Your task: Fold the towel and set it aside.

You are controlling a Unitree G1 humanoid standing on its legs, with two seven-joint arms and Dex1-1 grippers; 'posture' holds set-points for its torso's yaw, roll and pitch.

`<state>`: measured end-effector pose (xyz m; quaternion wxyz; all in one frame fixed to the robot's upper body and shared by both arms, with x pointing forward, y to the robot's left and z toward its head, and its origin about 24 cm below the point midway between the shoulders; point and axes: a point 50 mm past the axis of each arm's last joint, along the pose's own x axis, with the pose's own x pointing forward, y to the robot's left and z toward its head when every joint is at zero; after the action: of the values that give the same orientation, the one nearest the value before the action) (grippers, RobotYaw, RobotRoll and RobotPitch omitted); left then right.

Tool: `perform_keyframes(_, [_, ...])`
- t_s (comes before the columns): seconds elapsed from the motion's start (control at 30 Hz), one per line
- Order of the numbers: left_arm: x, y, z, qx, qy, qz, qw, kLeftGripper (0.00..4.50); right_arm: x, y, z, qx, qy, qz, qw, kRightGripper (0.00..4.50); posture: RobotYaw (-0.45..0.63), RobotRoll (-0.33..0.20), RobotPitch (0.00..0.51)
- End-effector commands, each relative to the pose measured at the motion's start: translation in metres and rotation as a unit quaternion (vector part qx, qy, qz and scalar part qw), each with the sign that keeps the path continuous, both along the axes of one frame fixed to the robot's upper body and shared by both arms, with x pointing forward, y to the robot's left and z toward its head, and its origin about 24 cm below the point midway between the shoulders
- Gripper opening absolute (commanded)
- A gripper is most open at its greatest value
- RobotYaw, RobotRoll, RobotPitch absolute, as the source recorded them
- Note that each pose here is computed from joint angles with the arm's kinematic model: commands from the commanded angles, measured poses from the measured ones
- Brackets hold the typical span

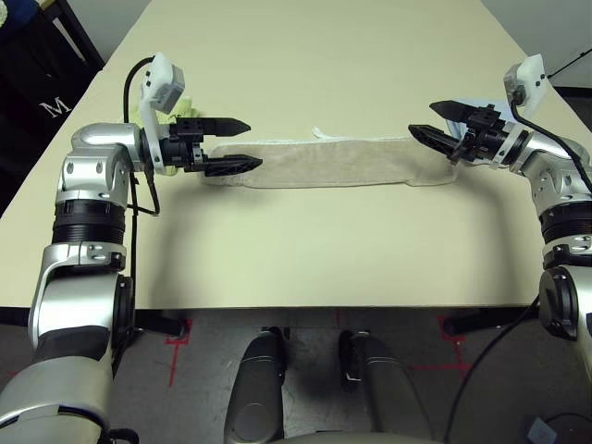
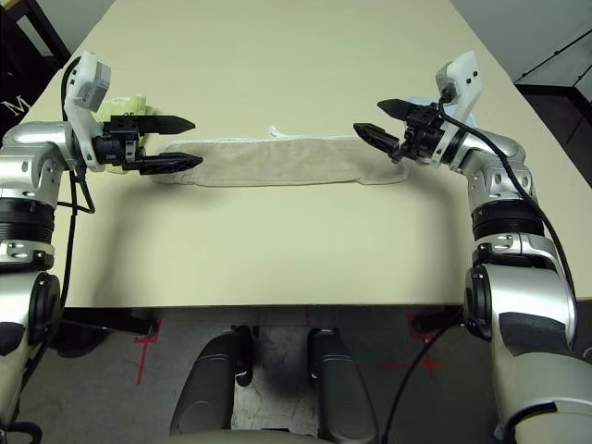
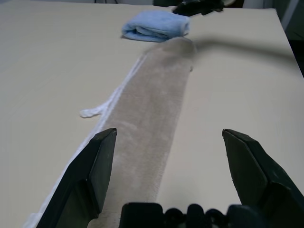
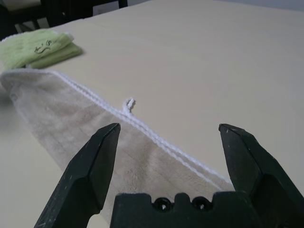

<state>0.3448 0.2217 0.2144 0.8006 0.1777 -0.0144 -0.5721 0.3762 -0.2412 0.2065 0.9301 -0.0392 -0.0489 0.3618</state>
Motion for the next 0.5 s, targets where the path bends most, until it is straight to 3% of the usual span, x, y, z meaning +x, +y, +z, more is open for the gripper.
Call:
perform_keyframes(0.03, [0.000,0.002,-0.012,0.022,-0.009,-0.001,1.000,4.50,-0.002,-0.003,-0.007,0.041,0.034,-0.019,0.998,4.49,0.07,0.000,0.206])
perform_keyframes(0.17, [0.002,0.007,-0.019,0.045,0.008,0.010,0.999,4.50,-0.011,-0.011,-0.012,0.094,0.113,-0.037,0.988,4.49,0.06,0.000,0.207])
perform_keyframes(0.5, [0.016,0.018,-0.019,0.083,0.003,0.040,0.996,4.50,-0.058,-0.039,-0.023,0.176,0.259,-0.083,0.946,4.49,0.03,0.000,0.207])
